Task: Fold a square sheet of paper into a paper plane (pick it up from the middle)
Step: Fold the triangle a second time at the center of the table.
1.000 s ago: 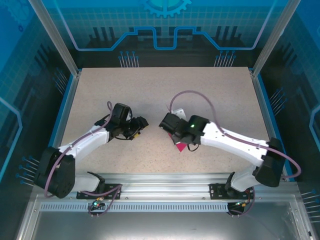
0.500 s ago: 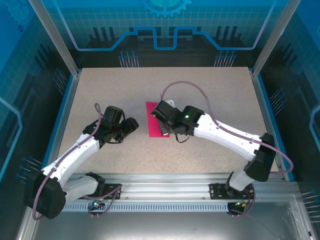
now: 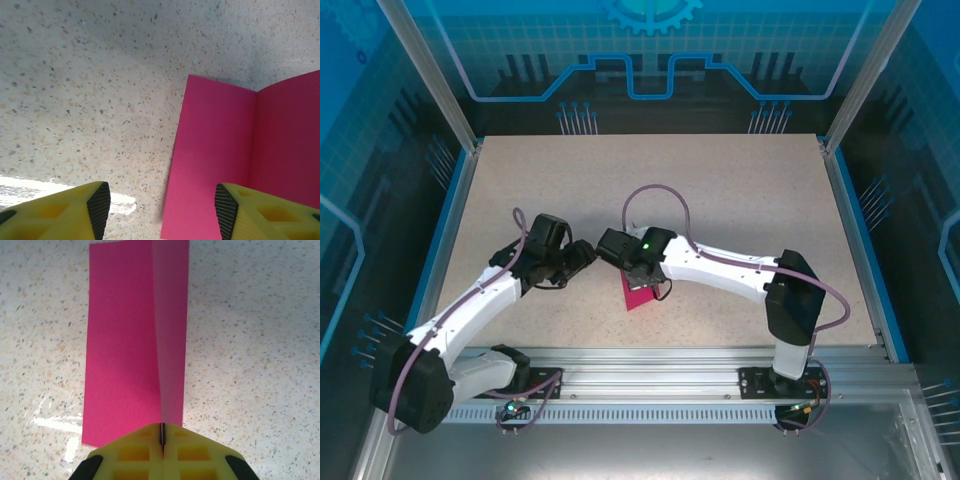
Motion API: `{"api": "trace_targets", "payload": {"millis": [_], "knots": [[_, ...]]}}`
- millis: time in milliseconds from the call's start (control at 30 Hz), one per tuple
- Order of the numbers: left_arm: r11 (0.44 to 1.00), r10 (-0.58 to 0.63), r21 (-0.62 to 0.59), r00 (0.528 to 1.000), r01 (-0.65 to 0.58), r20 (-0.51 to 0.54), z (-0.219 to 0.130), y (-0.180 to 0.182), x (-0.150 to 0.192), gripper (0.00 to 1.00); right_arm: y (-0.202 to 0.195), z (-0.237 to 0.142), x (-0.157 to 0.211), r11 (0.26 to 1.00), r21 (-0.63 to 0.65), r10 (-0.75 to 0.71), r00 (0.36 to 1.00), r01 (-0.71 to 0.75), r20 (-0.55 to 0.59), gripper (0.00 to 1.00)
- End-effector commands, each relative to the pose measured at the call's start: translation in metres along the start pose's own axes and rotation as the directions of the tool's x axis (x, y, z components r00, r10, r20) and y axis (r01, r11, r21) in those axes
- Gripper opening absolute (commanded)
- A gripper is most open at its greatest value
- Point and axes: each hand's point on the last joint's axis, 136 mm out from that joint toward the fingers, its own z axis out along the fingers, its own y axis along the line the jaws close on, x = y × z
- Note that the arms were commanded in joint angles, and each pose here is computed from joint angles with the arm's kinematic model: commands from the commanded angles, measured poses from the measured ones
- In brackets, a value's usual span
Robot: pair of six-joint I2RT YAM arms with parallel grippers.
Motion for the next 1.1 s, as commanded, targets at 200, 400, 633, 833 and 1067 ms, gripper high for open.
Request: {"api": "trace_targets", "payload": {"millis": [200, 400, 633, 833, 1067], "knots": [[0.981, 0.078, 0.187, 0.983, -0.046, -0.164, 0.031, -0.041, 0.024, 0.52, 0.001, 0.012, 0.024, 0.997, -0.017, 0.081, 0.996, -0.082, -0.049, 0.0], [0.985, 0.086, 0.166, 0.961, -0.043, -0.263, 0.063, -0.049, 0.042, 0.39, 0.027, 0.027, 0.032, 0.991, -0.123, 0.037, 0.996, -0.046, -0.078, 0.01], [0.995, 0.048, 0.103, 0.942, -0.014, -0.333, 0.097, -0.039, 0.06, 0.25, 0.038, 0.036, 0.04, 0.976, -0.215, -0.035, 0.997, 0.02, -0.065, 0.08], [0.998, 0.023, 0.06, 0.937, -0.002, -0.348, 0.111, -0.029, 0.067, 0.21, 0.041, 0.036, 0.048, 0.955, -0.281, -0.1, 0.995, 0.09, -0.021, 0.23], [0.999, 0.02, 0.05, 0.934, -0.003, -0.358, 0.116, -0.026, 0.069, 0.19, 0.038, 0.031, 0.055, 0.947, -0.251, -0.194, 0.98, 0.201, 0.053, 0.27]]}}
